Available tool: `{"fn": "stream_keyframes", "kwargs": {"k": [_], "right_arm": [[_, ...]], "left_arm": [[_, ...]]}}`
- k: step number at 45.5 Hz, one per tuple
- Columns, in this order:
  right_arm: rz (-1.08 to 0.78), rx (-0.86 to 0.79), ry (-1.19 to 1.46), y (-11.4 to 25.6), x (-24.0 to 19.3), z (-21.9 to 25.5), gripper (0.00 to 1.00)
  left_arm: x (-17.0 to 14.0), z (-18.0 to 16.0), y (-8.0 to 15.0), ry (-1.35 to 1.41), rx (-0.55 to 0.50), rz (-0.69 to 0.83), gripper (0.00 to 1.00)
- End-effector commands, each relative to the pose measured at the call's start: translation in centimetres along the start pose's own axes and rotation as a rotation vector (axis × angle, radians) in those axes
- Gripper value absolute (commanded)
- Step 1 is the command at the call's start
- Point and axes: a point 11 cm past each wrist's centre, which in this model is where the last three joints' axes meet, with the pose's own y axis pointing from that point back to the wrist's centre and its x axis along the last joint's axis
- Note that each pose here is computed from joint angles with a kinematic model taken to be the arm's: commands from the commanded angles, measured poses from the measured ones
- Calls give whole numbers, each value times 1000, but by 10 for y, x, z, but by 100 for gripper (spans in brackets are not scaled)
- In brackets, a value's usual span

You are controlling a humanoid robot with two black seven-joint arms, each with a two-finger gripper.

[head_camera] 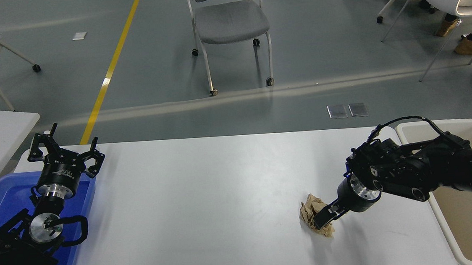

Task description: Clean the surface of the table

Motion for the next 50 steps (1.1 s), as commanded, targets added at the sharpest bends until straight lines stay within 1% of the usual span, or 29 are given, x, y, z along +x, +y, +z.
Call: {"fn": "stream_keyframes", "kwargs": {"k": [1, 6, 12, 13, 14, 18, 19, 27, 39, 46, 50], "right_arm": [[38, 6, -1, -6, -3, 2, 95], [41, 11, -1, -6, -4, 2, 82], [48, 83, 20, -6, -5, -5, 54], [51, 91, 22, -6, -4, -6, 48], [54, 94, 24, -5, -4, -5, 41], [54, 107, 27, -3, -3, -5, 3], [54, 106, 32, -2, -2, -5, 0], [67, 77, 46, 3, 3, 3, 0], [131, 81, 40, 9, 11, 8, 0], [171, 82, 19, 19, 17, 14, 0], [226, 95, -8, 29, 28, 17, 0]], "left_arm": [[0, 0, 0, 0, 0, 1, 100], [0, 0, 0, 0, 0, 0, 100], [0, 0, 0, 0, 0, 0, 100], [0, 0, 0, 0, 0, 1, 100], [0, 0, 0, 0, 0, 0, 100], [0, 0, 0, 0, 0, 0, 100], [0, 0, 0, 0, 0, 1, 100], [0, 0, 0, 0, 0, 1, 100], [0, 0, 0, 0, 0, 1, 100], [0, 0, 0, 0, 0, 1, 100], [0, 0, 0, 0, 0, 0, 100]]}}
